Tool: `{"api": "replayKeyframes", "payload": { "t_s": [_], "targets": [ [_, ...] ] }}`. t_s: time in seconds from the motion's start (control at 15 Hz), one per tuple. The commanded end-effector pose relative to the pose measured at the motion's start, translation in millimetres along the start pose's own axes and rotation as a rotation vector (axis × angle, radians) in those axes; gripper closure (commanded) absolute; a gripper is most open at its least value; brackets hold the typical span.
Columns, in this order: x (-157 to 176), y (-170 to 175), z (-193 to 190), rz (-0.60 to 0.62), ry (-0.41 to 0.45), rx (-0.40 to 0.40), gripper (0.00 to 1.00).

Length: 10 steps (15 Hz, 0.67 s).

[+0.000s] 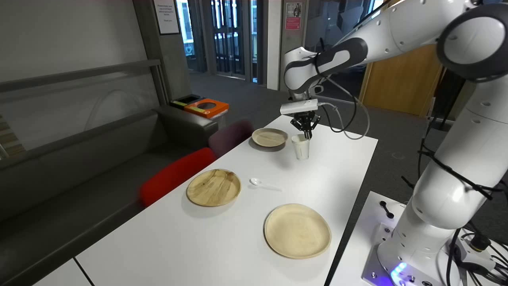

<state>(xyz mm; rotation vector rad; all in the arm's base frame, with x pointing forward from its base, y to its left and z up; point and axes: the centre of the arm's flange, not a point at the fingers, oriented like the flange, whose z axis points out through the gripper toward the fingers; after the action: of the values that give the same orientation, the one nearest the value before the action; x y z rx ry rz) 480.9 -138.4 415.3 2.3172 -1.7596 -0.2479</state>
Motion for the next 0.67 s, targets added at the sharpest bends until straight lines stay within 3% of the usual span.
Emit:
{"api": "replayKeyframes", "payload": {
  "t_s": [0.0, 0.27, 0.6],
  "targets": [
    [45.1, -61.4, 67.0, -0.001, -0.076, -0.189, 0.99],
    [79.0, -85.2, 137.0, -0.004, -0.179, -0.387, 0.99],
    [103.8, -96.9, 176.7, -0.015, -0.330, -0.646, 0.99]
  ]
}}
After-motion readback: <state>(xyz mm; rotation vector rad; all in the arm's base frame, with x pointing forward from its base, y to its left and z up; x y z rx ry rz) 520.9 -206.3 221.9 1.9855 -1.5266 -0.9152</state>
